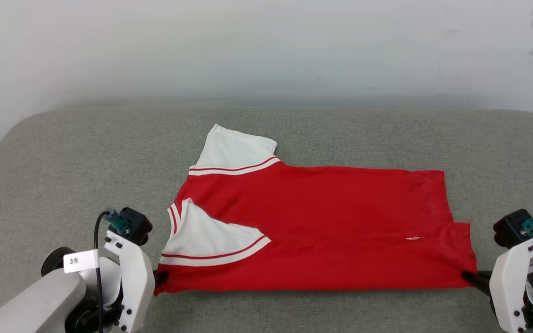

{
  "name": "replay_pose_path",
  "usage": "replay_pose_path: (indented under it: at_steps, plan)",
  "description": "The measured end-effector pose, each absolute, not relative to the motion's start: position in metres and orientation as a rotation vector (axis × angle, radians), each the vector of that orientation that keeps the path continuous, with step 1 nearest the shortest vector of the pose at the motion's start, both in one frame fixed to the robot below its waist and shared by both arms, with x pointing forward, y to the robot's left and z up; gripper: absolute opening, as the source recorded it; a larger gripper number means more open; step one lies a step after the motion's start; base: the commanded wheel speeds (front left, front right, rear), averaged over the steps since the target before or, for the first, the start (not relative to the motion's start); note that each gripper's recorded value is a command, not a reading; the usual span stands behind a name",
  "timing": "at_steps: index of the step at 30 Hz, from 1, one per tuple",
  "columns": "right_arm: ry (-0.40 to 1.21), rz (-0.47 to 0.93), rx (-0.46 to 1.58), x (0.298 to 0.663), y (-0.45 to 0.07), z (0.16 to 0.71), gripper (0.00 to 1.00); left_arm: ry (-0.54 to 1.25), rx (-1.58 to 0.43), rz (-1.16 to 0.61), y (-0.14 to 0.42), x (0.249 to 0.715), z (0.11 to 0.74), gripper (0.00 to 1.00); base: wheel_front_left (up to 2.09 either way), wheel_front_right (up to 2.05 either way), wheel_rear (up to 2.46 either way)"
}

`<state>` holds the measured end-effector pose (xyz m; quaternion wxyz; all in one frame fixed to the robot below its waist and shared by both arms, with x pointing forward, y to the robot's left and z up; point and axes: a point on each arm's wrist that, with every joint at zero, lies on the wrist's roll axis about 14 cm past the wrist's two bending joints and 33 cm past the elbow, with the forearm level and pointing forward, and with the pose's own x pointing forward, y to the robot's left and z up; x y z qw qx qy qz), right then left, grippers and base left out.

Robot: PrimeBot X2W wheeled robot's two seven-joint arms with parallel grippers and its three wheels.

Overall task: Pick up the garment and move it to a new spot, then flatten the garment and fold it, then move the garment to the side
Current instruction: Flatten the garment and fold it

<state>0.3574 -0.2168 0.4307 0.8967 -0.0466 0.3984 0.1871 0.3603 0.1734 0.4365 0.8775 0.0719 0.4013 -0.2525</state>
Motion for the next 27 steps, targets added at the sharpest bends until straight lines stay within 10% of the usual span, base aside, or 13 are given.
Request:
replay_pose_path:
  at_steps: [24, 25, 26, 27]
  plan:
    - [1.040, 0.357, -0.014, 0.304, -0.222, 0.376, 0.00, 0.993, 0.049, -0.453, 0.184, 0.319, 0.382, 0.00, 0.00, 0.00, 0.00]
    - [1.036, 0.356, -0.009, 0.303, -0.221, 0.375, 0.00, 0.989, 0.047, -0.448, 0.185, 0.319, 0.381, 0.17, 0.00, 0.00, 0.00]
    - [1.025, 0.354, -0.003, 0.304, -0.220, 0.376, 0.24, 0.980, 0.048, -0.444, 0.186, 0.320, 0.381, 1.00, 0.00, 0.00, 0.00]
    - [1.008, 0.351, 0.002, 0.306, -0.219, 0.378, 0.91, 0.975, 0.049, -0.438, 0.187, 0.321, 0.381, 1.00, 0.00, 0.00, 0.00]
